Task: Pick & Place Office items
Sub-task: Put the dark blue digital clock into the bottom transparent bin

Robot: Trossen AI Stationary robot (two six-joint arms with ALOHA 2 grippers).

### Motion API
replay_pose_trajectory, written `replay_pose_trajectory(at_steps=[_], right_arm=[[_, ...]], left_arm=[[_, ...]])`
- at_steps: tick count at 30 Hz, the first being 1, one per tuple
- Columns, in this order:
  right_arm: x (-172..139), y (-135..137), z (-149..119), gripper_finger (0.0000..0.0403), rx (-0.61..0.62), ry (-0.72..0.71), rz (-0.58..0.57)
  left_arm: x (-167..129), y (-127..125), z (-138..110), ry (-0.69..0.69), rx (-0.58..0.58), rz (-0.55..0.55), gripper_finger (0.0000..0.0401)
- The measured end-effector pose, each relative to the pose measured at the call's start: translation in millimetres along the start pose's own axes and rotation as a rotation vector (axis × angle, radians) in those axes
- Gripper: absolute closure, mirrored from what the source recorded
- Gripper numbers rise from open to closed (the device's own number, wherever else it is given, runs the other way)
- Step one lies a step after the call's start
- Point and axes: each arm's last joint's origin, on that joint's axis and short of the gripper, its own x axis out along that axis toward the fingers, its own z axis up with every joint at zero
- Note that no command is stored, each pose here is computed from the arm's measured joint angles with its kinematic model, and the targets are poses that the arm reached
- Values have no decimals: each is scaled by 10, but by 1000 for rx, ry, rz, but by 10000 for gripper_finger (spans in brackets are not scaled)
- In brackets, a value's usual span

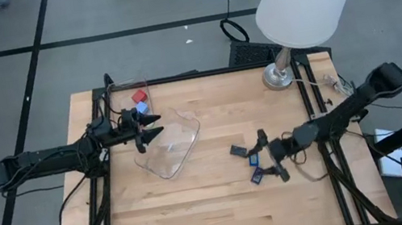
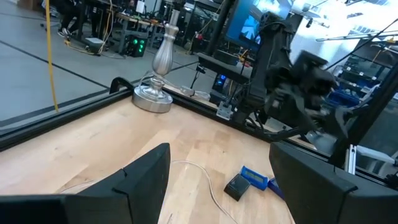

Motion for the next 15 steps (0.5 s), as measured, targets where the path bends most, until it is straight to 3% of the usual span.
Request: replay_pose_trajectory(at_steps=[3,7,10,15], right_arm=[[142,133,-79,110,-19,146,-73],[278,284,-180,110,-86,460,-165],[340,371,-259,110,-182,651,-149],[389,395,-386,110,-211,760,-150]], left_arm=[[0,1,-2,2,-2,1,123],[3,5,-12,11,-17,4,123],[3,5,-13,12,-17,5,123],[2,6,-15,14,-19,7,123]])
